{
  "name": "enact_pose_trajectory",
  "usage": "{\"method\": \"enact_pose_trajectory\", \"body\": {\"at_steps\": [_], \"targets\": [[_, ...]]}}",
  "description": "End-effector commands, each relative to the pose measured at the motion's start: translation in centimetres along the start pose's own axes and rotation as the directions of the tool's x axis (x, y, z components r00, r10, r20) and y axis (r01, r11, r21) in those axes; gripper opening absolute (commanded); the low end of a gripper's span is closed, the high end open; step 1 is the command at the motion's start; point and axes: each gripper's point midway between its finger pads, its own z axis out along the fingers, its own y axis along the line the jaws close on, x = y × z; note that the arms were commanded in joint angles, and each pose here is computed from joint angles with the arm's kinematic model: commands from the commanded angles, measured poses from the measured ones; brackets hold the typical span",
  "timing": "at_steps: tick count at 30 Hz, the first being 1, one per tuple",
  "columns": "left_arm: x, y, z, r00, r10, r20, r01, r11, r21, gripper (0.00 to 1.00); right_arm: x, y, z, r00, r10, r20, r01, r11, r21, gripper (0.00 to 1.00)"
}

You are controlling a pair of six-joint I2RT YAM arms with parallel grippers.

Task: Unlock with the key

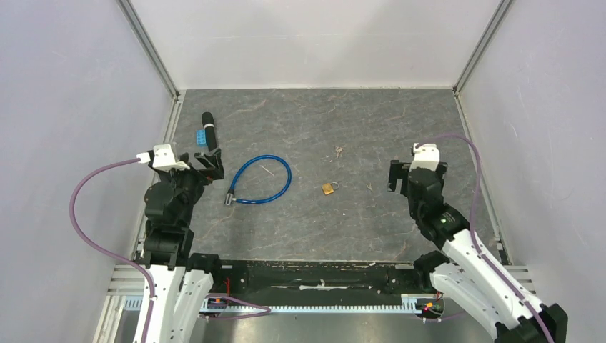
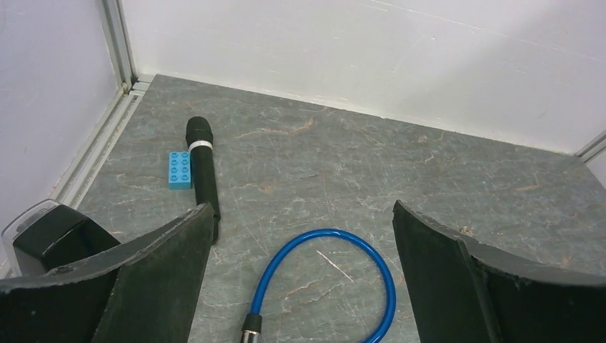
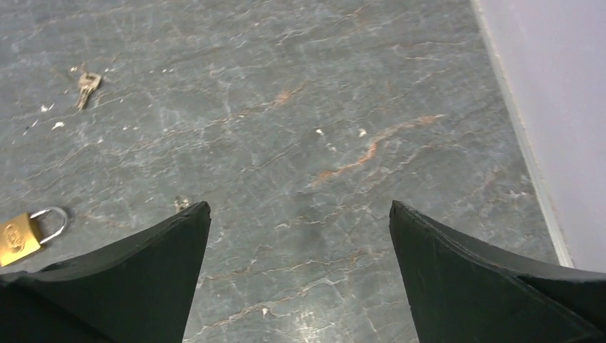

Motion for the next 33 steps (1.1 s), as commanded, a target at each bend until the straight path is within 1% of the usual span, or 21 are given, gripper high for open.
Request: {"method": "enact_pose_trajectory", "body": {"at_steps": [1,6,9,11,13,15,20,23,26,30,33], "targets": [[-1.0,-0.2,-0.3,0.999,-0.026,0.033,0.026,1.0,0.001,1.0,-1.5,3.7,0.6,1.0,-0.008,-0.028,0.004,0.988,-0.154,0.98],[-1.0,-0.2,-0.3,0.999,-0.025,0.034,0.025,1.0,-0.001,1.0,-1.9,8.3,1.8,0.994,-0.053,-0.098,0.018,0.944,-0.331,0.98],[-0.9,-0.2,-0.3,0.999,-0.026,0.034,0.026,1.0,-0.003,1.0,-0.7,11.3,2.7,0.978,-0.094,-0.186,0.007,0.906,-0.422,0.98],[-0.9,-0.2,-0.3,0.999,-0.027,0.035,0.027,1.0,-0.002,1.0,0.1,13.5,3.4,0.962,-0.129,-0.242,-0.007,0.872,-0.49,0.98],[-0.9,-0.3,-0.4,0.999,-0.027,0.035,0.027,1.0,0.003,1.0,1.0,15.1,4.5,0.939,-0.158,-0.307,-0.024,0.856,-0.516,0.98],[-0.9,-0.4,-0.3,0.999,-0.029,0.035,0.029,1.0,0.005,1.0,1.5,17.4,5.0,0.92,-0.174,-0.351,-0.063,0.818,-0.571,0.98],[-1.0,-0.5,-0.4,0.999,-0.029,0.037,0.029,1.0,0.007,1.0,2.6,21.4,5.6,0.891,-0.188,-0.414,-0.122,0.778,-0.617,0.96],[-1.1,-0.6,-0.6,0.999,-0.029,0.044,0.029,1.0,0.012,1.0,4.1,22.9,5.5,0.867,-0.205,-0.454,-0.148,0.764,-0.628,0.91],[-1.1,-0.7,-0.6,0.999,-0.03,0.046,0.029,0.999,0.017,1.0,5.3,24.2,5.2,0.852,-0.241,-0.464,-0.139,0.752,-0.644,0.87],[-1.1,-0.8,-0.7,0.998,-0.027,0.048,0.026,0.999,0.023,1.0,6.4,26.2,4.4,0.838,-0.299,-0.456,-0.118,0.717,-0.687,0.82],[-1.1,-0.8,-0.7,0.998,-0.026,0.049,0.025,0.999,0.023,1.0,7.2,26.9,4.5,0.827,-0.333,-0.453,-0.097,0.71,-0.698,0.8]]}}
